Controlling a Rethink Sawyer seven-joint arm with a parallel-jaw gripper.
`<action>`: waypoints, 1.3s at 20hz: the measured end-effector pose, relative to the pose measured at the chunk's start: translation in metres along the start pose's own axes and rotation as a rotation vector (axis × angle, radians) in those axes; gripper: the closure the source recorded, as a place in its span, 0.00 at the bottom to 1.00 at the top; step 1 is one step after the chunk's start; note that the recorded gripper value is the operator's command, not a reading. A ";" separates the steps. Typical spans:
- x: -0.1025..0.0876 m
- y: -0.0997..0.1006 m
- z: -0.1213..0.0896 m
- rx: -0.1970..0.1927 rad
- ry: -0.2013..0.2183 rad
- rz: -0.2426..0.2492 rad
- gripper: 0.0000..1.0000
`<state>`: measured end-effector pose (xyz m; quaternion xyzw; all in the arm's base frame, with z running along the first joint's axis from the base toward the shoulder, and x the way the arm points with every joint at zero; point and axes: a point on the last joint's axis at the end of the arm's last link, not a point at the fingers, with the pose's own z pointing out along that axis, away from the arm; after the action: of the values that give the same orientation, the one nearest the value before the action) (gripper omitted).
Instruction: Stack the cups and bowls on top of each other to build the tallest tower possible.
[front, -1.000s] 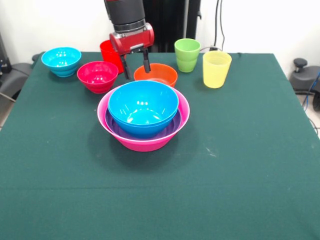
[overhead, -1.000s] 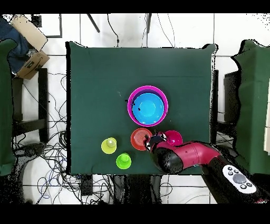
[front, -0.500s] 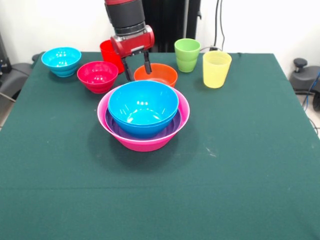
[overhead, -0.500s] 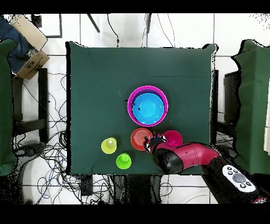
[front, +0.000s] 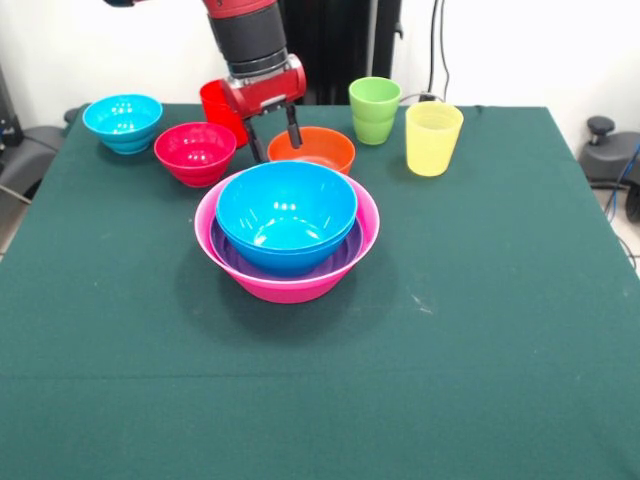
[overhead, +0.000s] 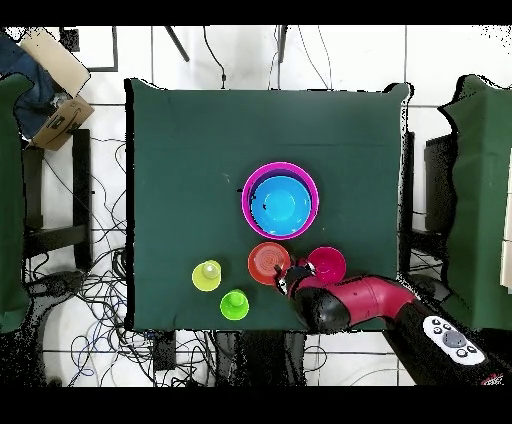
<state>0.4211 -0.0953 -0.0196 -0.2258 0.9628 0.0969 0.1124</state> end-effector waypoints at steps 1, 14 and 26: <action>0.002 0.000 0.001 -0.002 0.000 0.000 0.00; 0.017 0.007 0.009 -0.021 0.004 -0.040 0.00; 0.016 0.010 0.011 -0.019 -0.001 -0.057 0.00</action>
<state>0.4041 -0.0902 -0.0330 -0.2540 0.9550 0.1030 0.1136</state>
